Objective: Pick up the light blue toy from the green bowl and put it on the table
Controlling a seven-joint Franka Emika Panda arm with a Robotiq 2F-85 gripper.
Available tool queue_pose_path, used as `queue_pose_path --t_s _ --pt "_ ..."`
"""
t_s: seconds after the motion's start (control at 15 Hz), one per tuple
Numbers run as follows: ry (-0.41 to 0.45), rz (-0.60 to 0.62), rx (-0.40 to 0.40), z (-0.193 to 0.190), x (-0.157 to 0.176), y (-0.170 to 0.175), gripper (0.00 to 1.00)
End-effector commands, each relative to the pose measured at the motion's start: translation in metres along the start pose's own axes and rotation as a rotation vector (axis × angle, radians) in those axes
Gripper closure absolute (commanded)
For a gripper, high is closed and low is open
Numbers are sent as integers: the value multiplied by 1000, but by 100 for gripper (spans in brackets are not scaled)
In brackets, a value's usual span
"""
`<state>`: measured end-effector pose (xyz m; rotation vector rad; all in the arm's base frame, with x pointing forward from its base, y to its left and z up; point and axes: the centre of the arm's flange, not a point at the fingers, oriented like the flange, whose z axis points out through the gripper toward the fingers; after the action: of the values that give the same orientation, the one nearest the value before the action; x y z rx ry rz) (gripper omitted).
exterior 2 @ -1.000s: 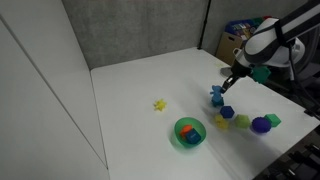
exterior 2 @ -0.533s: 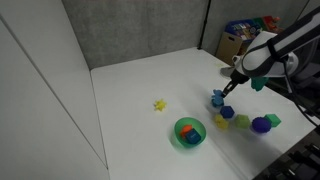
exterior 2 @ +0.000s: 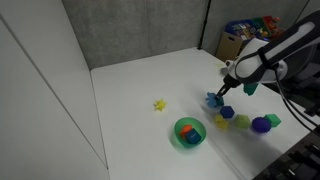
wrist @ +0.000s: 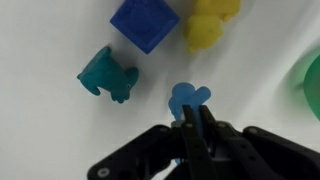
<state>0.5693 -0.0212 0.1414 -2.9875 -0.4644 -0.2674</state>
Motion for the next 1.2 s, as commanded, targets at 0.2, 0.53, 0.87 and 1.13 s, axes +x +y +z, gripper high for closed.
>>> queue_pose_path --t_s 0.2,0.53,0.87,1.13 --pt "5 -35 4 23 24 5 95" --pt "9 -54 5 37 28 5 95" --pt "30 -45 37 50 25 7 96" --pt "45 -39 37 57 23 6 96"
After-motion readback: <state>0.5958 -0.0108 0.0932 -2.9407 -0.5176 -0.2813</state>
